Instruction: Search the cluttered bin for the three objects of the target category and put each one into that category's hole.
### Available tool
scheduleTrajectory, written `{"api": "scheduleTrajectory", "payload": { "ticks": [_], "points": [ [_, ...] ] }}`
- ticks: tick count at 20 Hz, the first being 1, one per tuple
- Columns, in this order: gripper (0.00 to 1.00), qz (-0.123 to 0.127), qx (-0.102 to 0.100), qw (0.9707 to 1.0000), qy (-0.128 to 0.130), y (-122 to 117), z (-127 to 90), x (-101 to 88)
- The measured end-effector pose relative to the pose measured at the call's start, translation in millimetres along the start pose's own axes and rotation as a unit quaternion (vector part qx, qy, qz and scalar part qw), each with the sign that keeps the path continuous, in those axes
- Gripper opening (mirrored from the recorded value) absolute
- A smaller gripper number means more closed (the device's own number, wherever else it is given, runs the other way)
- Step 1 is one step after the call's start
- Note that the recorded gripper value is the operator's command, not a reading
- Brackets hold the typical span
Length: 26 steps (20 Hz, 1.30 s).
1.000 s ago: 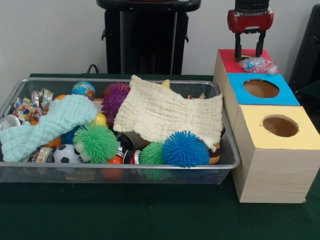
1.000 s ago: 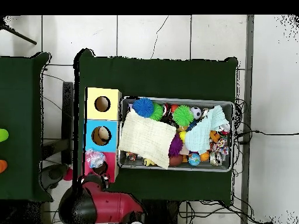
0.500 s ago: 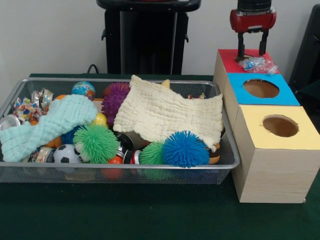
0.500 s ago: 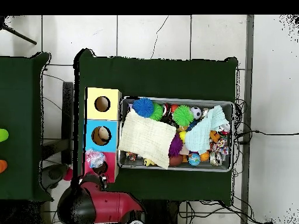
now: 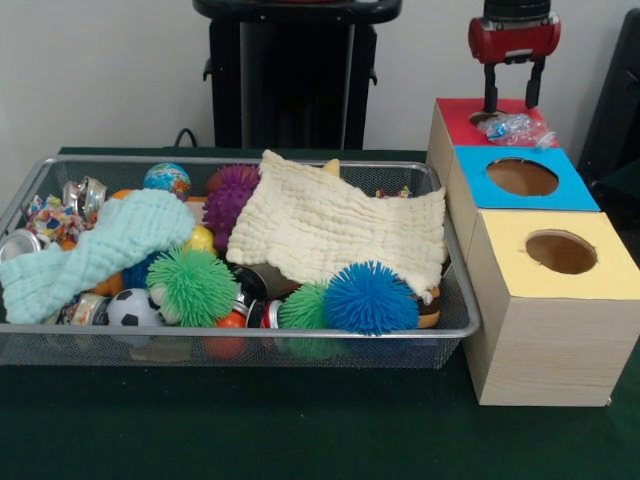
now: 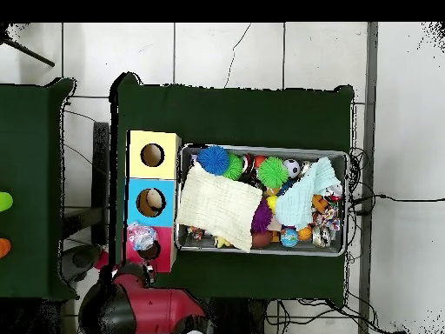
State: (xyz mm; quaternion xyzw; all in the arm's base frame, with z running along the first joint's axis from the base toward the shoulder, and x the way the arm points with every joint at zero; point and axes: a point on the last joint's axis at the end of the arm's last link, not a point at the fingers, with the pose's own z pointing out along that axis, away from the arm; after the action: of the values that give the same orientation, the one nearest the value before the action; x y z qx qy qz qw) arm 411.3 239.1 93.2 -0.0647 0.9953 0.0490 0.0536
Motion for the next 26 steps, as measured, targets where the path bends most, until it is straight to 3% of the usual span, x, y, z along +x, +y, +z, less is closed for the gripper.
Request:
{"api": "scheduleTrajectory", "payload": {
  "ticks": [10, 26],
  "points": [
    [1.0, -0.015, 0.03, 0.9991, -0.027, 2.0, -2.7, 5.5],
    [1.0, -0.004, 0.07, 0.9964, -0.046, -22.3, -8.7, -4.3]
  ]
}}
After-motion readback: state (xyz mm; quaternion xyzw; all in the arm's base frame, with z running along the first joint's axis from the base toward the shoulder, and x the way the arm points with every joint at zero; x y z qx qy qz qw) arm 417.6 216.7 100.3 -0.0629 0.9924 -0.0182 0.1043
